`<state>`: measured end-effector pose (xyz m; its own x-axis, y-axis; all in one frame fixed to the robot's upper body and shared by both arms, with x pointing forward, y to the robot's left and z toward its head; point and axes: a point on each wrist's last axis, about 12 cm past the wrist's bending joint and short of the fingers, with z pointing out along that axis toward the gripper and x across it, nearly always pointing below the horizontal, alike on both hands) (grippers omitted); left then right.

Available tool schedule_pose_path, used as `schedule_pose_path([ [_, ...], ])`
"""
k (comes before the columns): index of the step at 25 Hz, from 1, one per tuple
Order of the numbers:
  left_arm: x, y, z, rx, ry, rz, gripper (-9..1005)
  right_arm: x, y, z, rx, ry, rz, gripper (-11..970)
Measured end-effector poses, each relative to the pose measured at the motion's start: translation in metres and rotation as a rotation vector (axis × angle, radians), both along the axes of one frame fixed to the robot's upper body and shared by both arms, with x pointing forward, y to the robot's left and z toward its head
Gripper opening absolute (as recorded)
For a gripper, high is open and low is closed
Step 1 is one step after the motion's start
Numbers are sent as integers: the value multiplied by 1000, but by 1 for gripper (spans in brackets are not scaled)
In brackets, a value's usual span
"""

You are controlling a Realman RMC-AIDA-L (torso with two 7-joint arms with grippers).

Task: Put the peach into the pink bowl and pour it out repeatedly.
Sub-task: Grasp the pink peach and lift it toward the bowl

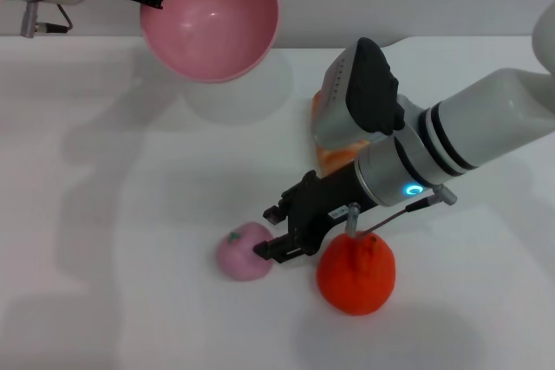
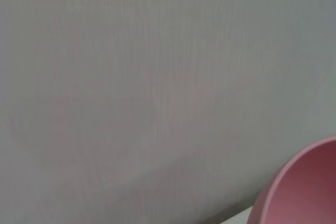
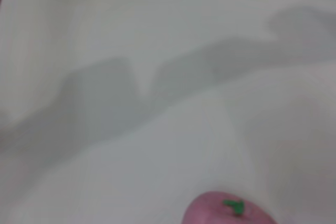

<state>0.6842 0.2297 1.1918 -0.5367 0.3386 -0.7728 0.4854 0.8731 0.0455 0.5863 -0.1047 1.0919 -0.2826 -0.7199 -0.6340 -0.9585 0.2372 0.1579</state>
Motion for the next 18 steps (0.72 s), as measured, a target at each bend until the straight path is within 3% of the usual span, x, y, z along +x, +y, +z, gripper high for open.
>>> schedule_pose_path([
  [18, -2, -1, -3, 5, 4, -5, 33, -9, 21, -8, -2, 7, 26, 545],
])
